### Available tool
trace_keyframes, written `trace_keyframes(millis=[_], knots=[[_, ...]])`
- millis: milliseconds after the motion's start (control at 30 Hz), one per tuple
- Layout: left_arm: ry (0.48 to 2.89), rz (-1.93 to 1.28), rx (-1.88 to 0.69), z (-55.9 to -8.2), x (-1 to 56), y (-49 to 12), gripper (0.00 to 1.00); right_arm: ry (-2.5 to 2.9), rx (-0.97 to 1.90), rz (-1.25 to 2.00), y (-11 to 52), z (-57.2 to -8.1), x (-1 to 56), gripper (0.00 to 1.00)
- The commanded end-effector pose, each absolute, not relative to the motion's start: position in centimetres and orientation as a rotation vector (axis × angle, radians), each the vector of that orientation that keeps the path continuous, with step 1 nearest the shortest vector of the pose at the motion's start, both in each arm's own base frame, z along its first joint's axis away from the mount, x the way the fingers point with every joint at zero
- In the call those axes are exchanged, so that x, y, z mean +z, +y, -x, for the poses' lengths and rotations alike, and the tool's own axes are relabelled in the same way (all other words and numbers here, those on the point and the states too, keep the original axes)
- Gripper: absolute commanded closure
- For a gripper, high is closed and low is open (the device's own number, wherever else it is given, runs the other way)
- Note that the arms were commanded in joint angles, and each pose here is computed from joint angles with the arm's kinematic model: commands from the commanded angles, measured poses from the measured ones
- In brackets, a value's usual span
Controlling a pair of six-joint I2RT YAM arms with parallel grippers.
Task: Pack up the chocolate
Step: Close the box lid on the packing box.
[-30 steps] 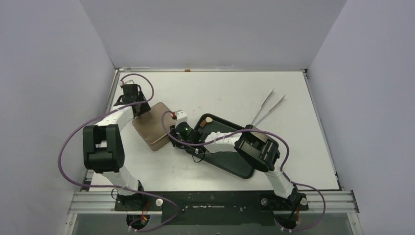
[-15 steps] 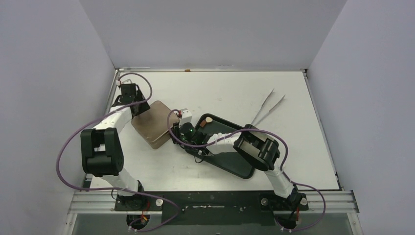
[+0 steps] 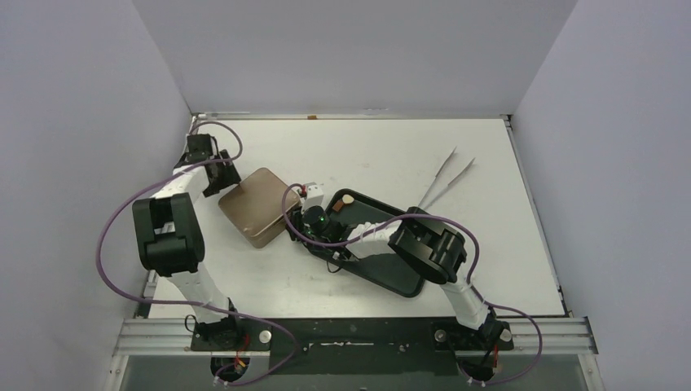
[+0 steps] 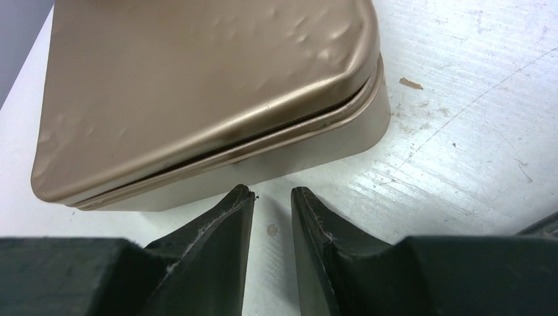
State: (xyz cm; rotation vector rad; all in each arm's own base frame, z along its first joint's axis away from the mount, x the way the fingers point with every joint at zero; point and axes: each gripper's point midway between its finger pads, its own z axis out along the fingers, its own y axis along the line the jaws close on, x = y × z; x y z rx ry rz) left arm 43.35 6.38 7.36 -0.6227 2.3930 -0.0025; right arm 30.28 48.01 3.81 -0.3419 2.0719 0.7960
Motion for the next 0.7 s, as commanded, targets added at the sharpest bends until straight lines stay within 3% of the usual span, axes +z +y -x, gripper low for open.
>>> trace_keyframes(millis=[0, 433, 667], knots=[[2.466, 0.521, -0.131, -43.9, 7.1, 4.7, 0.39, 1.97, 0.878, 0.287, 49.2, -31.3, 8.5, 0.7], [2.384, 0.526, -0.296, -43.9, 10.8, 2.6, 0.44, 1.99, 0.876, 0.294, 49.6, -31.7, 7.6, 0.69], [2.32, 0.527, -0.331, -44.0, 12.1, 2.3, 0.45, 1.976, 0.892, 0.295, 49.5, -31.8, 8.5, 0.63]])
